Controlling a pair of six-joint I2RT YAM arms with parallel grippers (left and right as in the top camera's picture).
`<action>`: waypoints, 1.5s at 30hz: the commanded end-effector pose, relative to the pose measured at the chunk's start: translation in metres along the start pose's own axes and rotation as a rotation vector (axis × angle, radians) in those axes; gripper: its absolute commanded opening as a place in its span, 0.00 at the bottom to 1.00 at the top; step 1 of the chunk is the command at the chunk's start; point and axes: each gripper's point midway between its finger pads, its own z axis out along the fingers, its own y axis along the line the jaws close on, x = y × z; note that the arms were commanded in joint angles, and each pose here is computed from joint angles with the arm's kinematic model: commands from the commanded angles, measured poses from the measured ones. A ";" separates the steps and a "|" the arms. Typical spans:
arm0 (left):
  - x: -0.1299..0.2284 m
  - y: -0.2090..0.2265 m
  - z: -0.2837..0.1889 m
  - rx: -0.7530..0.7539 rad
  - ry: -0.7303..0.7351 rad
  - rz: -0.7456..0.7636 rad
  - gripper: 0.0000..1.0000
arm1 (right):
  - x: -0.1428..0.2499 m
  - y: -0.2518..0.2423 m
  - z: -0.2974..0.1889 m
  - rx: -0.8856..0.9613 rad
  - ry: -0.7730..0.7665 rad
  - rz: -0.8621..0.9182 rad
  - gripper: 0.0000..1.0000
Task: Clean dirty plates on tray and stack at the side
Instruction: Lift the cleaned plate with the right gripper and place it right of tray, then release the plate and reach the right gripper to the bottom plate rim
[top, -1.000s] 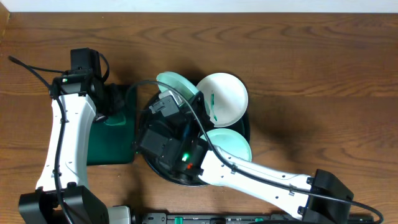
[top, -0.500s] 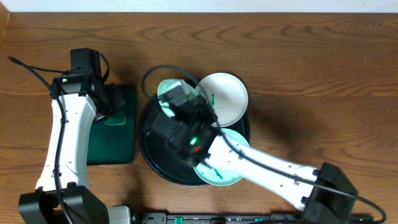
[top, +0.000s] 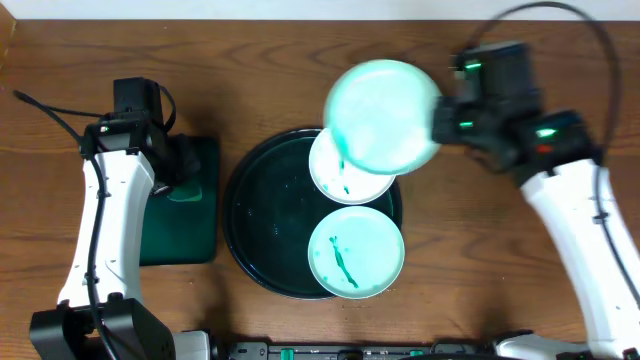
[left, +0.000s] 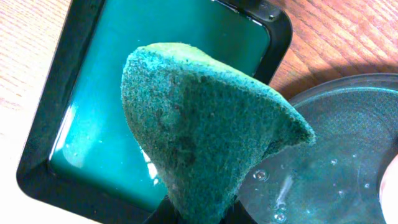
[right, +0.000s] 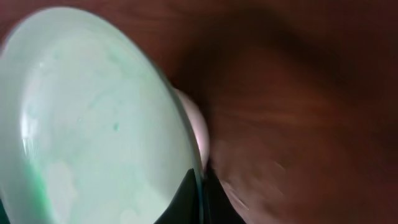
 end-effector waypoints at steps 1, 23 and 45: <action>-0.002 0.003 -0.001 -0.012 -0.009 0.013 0.07 | 0.001 -0.055 -0.008 0.028 0.039 0.176 0.01; -0.002 0.003 -0.001 -0.011 -0.009 0.013 0.07 | 0.141 -0.197 0.099 0.216 0.145 0.473 0.13; -0.002 0.003 -0.001 -0.011 -0.009 0.013 0.07 | 0.208 -0.044 0.071 -0.157 0.586 0.014 0.36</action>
